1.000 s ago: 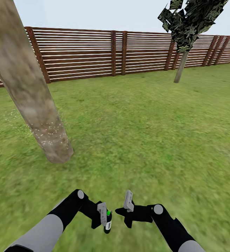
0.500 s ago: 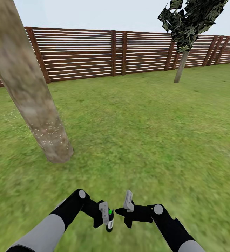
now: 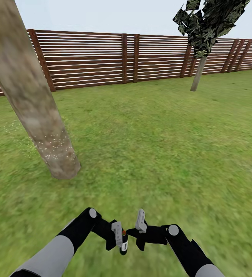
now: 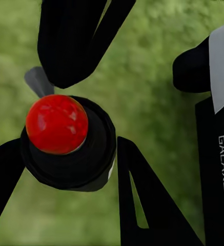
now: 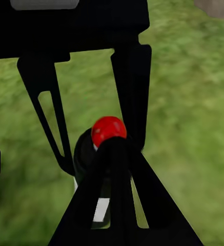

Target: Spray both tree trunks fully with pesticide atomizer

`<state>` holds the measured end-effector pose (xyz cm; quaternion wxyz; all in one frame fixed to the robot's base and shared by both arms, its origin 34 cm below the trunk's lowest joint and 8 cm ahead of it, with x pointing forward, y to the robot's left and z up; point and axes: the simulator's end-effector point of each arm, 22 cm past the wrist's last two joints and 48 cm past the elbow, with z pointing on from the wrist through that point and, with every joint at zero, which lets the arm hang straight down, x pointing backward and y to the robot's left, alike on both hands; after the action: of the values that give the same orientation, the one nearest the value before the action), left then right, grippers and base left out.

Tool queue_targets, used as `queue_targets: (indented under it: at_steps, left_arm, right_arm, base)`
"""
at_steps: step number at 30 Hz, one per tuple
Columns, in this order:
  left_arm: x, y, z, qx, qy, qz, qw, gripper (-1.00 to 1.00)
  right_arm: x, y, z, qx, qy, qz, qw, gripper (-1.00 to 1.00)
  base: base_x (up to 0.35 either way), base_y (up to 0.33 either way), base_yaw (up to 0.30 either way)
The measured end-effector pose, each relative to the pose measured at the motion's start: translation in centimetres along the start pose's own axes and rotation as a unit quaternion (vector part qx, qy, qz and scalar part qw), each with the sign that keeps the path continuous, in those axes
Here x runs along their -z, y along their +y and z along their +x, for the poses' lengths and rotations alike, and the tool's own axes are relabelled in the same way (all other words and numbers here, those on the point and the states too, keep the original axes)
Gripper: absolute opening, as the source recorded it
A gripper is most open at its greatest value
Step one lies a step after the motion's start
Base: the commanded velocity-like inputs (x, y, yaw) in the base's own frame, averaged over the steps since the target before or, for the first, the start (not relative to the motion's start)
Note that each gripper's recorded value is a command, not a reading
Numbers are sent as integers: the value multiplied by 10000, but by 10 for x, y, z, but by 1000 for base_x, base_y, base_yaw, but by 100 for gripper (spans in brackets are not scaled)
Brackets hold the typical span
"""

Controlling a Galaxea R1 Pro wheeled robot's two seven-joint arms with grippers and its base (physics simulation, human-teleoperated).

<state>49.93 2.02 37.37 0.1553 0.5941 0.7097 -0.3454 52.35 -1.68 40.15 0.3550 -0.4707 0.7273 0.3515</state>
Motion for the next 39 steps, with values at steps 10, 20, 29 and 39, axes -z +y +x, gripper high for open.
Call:
queue_targets:
  at_steps: [10,20,29,39]
  left_arm:
    - [4,1,14,37,133,-4,9999,-100]
    - [93,6,189,856,1278,-364,9874,-100]
    - [128,24,250,1527,1375,-1257,9706,-100]
    - [170,56,339,3761,-143,-5146,7704,-100]
  right_arm:
    - [1,-1,1,2,13,5,10000,-100]
    - [4,-1,9,-28,75,9,10000,-100]
    - [19,-2,55,-330,447,89,9984,100]
    - [136,-79,222,-1046,1130,4071,9003,100]
  base:
    - [0,0,0]
    - [0,0,0]
    - [0,0,0]
    - [0,0,0]
